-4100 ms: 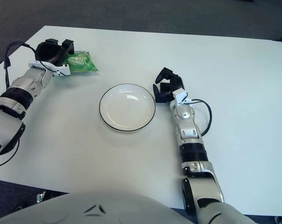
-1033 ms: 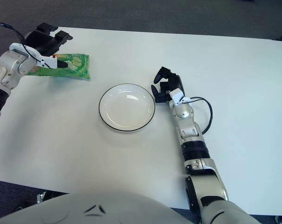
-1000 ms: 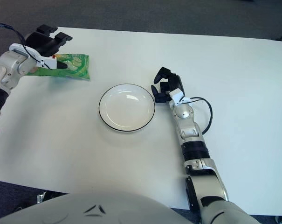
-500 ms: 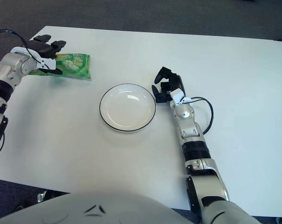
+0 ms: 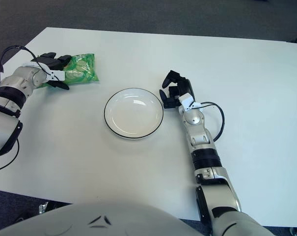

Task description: Put the snack into the plate.

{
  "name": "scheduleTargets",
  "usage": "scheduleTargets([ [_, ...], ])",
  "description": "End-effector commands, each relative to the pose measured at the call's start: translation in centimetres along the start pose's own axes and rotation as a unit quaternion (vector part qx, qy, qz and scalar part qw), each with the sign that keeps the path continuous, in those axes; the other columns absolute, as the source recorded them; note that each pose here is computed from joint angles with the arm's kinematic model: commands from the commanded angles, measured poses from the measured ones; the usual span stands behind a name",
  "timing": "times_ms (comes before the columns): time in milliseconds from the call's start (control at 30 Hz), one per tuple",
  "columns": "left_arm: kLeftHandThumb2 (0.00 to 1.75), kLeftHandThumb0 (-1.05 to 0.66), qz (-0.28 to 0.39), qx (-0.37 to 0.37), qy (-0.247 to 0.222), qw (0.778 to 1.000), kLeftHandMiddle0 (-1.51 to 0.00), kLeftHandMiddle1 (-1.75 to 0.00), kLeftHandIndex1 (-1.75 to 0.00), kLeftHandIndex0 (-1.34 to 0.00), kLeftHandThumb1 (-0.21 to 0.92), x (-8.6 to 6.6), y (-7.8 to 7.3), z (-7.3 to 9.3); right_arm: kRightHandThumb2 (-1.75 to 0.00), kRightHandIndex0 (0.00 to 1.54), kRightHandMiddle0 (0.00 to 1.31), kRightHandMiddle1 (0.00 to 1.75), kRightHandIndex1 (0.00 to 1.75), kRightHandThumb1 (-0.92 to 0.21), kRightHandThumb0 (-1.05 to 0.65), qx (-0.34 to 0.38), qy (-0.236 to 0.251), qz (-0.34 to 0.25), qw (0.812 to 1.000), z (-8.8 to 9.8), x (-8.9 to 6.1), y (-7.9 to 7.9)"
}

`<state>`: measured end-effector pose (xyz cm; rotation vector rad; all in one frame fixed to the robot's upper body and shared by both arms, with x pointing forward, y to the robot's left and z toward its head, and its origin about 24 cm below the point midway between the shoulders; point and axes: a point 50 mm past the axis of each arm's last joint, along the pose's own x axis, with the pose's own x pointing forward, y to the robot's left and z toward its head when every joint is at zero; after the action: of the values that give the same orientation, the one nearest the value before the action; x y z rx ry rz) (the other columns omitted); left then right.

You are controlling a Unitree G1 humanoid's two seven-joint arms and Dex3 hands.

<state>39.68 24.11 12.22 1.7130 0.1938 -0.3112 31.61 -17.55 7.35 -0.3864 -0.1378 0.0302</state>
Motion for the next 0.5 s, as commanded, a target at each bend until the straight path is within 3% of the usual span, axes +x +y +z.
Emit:
scheduleTargets([
  [0,0.09,-1.05,-0.032,-0.008,0.017,0.999,0.00,0.00,0.00,0.00,0.86,-0.1,-2.7,-0.2,-1.44,1.32,0.70,1.75,1.75,-0.22,-0.53,-0.003,0.088,0.026,0.996,-3.4,-1.7,0.9],
  [200,0.09,-1.05,-0.029,-0.033,0.021,0.999,0.00,0.00,0.00,0.00,0.88,0.0,-3.8,0.3,-1.44,1.32,0.70,1.75,1.75,-0.21,-0.53,-0.001,0.082,0.035,0.996,-3.3,-1.6,1.0],
  [333,0.20,-1.05,-0.018,-0.042,0.008,0.999,-0.05,-0.03,0.00,0.00,0.91,0.1,-4.4,1.2,-1.46,1.34,0.71,1.75,1.75,-0.20,-0.53,-0.008,0.073,0.042,0.996,-3.4,-1.5,1.0],
  [400,0.20,-1.05,-0.012,-0.045,0.002,0.999,-0.03,-0.60,-0.11,0.00,0.92,0.1,-4.6,1.5,-1.46,1.35,0.72,1.75,1.75,-0.20,-0.53,-0.009,0.070,0.043,0.997,-3.4,-1.5,1.0],
  [467,0.20,-1.05,-0.004,-0.053,0.001,0.999,-0.02,-0.91,-0.20,0.00,0.92,0.1,-4.9,1.5,-1.46,1.35,0.72,1.75,1.75,-0.20,-0.53,-0.011,0.066,0.044,0.997,-3.4,-1.5,1.0],
])
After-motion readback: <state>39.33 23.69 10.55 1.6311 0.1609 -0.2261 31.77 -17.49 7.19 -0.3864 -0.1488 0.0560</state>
